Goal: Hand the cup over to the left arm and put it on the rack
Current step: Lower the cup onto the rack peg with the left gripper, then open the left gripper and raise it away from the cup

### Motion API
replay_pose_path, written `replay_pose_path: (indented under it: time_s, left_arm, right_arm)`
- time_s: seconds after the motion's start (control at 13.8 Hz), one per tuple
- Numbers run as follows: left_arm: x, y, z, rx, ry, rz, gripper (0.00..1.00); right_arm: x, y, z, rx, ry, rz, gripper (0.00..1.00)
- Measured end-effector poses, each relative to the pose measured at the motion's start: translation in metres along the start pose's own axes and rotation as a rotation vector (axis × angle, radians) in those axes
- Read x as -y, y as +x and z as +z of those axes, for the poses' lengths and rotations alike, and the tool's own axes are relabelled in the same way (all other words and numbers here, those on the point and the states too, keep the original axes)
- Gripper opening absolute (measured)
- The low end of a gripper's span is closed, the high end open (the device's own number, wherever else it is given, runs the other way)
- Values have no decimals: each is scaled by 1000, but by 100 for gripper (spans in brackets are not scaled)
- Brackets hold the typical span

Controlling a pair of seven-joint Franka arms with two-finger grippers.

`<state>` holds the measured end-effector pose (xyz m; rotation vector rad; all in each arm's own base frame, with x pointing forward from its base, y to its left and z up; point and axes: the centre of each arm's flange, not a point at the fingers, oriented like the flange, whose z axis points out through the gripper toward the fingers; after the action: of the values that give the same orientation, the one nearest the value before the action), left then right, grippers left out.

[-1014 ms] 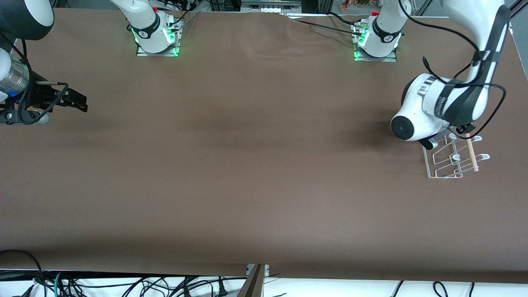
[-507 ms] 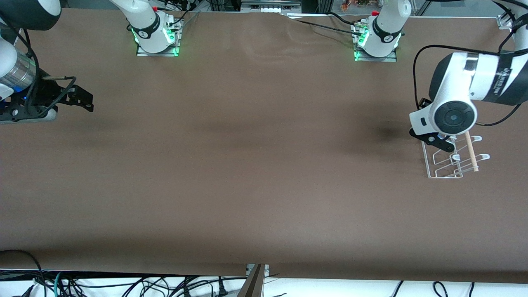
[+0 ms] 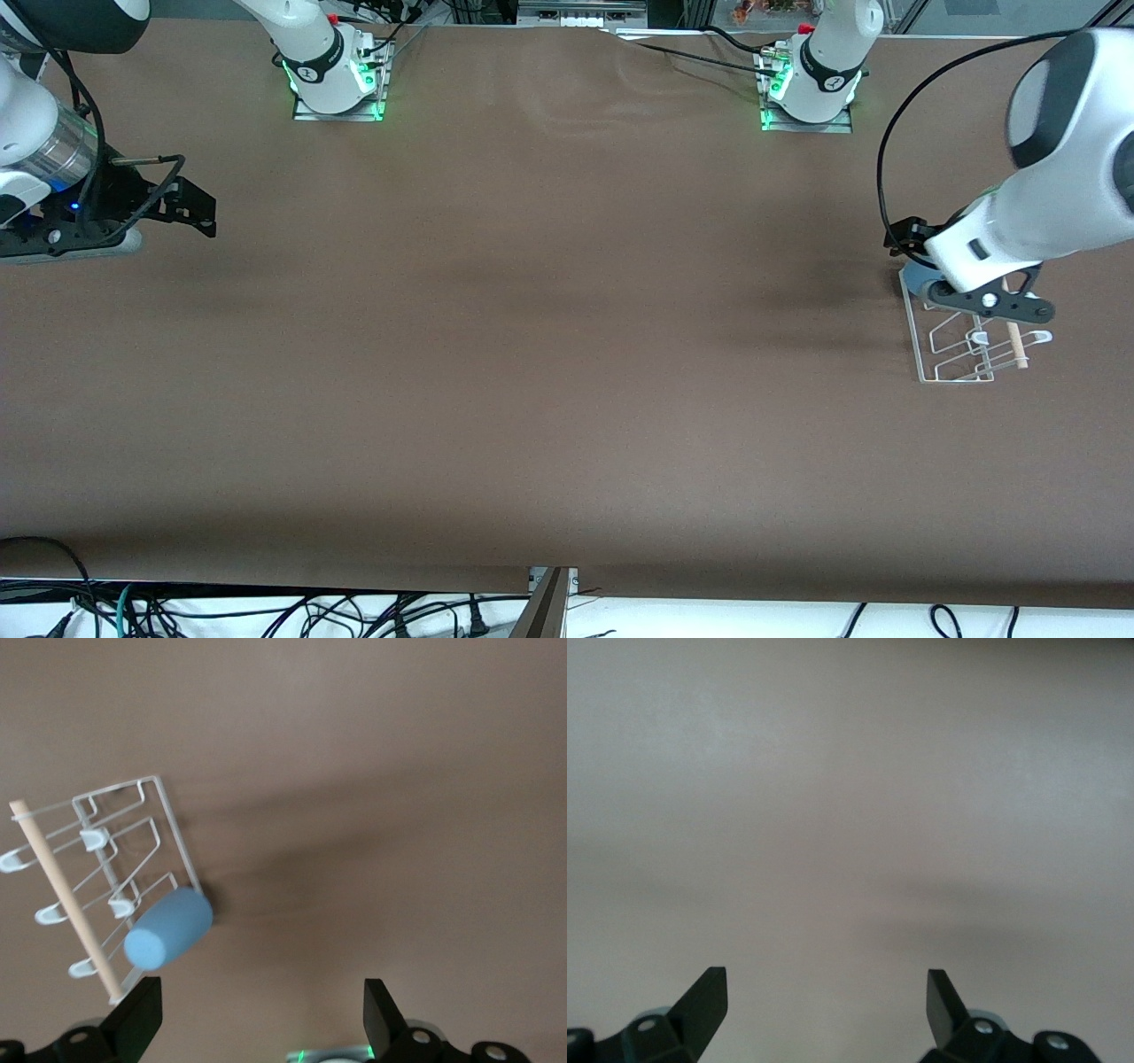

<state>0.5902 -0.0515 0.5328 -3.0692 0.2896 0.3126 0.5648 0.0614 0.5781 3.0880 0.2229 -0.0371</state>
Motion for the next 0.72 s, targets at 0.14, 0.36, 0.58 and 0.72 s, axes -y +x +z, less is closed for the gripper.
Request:
replay_pose_path:
  time_s: [0.14,0.36,0.58,0.72]
  left_arm:
    - [2,-15,-22,-56,-23,-21,100]
    - [-9,-28,-33,-152,-6,-109,100]
    - [1,-35,-25,-191,-6,-154,100]
    - [2,-39,-21,-186,-6,-160,100]
  right_arm:
    - [6,0,0,0,0,-10,100]
    - [6,0,0,0,0,-10,100]
    - [6,0,0,0,0,-10,100]
    - [6,0,0,0,0,-10,100]
